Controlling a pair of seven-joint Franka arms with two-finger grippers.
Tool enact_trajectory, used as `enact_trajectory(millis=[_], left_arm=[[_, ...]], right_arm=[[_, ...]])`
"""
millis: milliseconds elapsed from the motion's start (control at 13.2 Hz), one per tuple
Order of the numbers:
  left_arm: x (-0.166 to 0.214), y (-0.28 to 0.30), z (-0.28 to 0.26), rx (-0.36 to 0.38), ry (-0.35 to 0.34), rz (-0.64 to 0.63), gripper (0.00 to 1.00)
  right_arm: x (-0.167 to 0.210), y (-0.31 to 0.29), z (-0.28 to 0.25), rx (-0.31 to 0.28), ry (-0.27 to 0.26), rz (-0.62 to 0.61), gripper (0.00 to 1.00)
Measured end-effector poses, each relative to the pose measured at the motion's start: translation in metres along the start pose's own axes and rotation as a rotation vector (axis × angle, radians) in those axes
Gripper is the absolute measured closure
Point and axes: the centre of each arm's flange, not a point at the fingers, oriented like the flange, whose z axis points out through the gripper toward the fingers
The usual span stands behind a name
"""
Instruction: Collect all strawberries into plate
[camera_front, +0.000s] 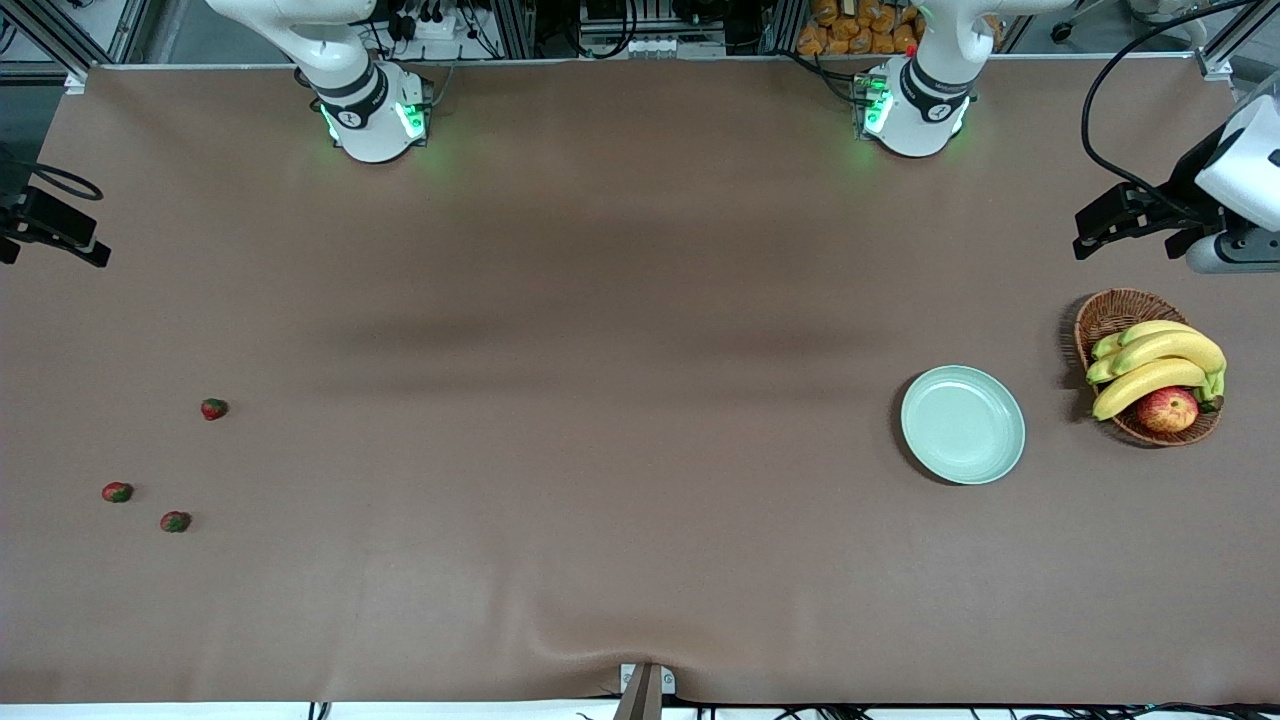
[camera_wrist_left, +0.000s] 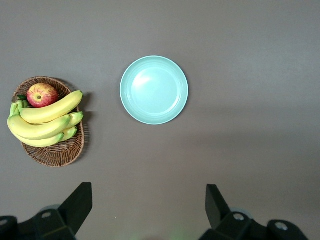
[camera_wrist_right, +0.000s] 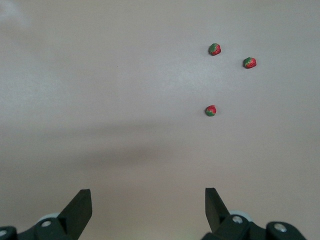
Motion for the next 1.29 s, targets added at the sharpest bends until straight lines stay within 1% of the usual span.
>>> enact_trajectory(millis=[454,1059,1286], left_arm=[[0.004,-0.005,-0.006,-0.002,0.013,-0.009,0.0],[0.014,-0.004,0.01,-0.003,-0.016,-0.006,0.0],[0.02,-0.005,0.014,-0.004,-0.004,-0.007,0.0]], right_arm=[[0.0,0.0,0.0,0.0,0.001,0.0,0.0],[0.001,0.0,-0.001,-0.001,0.007,0.001,0.0],[0.001,0.002,-0.001,-0.005,0.007,0.003,0.0]])
